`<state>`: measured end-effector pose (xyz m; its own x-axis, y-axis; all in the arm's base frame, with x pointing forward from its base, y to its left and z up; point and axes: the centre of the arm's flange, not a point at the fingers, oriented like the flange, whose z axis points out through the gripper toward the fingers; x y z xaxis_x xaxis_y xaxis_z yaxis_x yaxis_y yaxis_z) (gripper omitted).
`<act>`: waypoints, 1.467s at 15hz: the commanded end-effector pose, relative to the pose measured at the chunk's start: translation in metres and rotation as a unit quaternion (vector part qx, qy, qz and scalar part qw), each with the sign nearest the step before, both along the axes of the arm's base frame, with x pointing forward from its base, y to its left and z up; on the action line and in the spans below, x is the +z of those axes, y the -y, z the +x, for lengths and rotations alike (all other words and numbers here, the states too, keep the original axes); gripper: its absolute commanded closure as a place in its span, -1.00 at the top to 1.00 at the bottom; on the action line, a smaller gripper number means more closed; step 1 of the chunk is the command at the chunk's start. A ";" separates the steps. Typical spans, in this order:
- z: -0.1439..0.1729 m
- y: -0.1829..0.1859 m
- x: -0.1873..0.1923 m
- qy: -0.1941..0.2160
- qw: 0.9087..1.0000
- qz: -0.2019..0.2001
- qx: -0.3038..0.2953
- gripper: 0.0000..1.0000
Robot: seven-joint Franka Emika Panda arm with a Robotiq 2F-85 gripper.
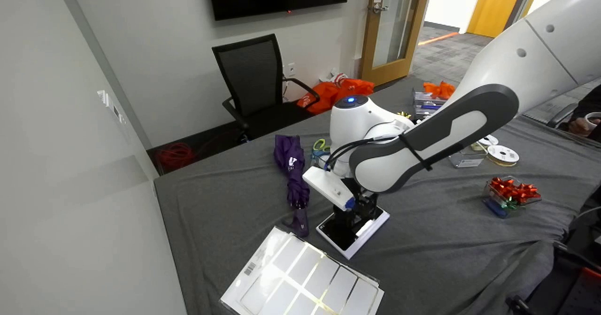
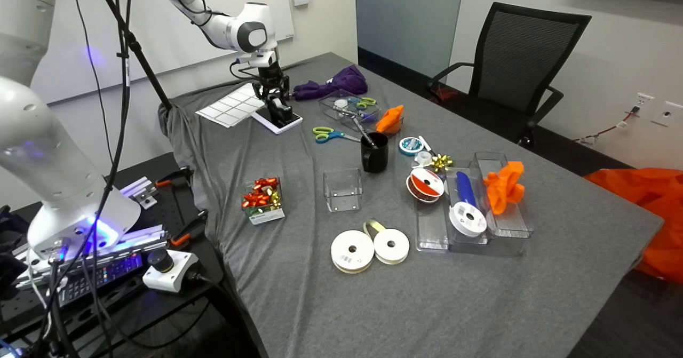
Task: Shift the black object to the table
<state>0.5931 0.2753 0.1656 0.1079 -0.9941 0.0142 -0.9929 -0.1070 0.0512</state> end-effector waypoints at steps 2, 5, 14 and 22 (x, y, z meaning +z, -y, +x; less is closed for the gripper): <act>0.005 0.000 -0.001 0.003 1.000 -0.016 0.013 -0.13; 0.000 0.002 0.009 0.001 1.000 -0.011 0.018 -0.13; -0.067 0.021 0.049 0.000 0.982 -0.009 0.188 -0.13; -0.162 0.066 0.061 0.004 0.923 -0.015 0.385 -0.13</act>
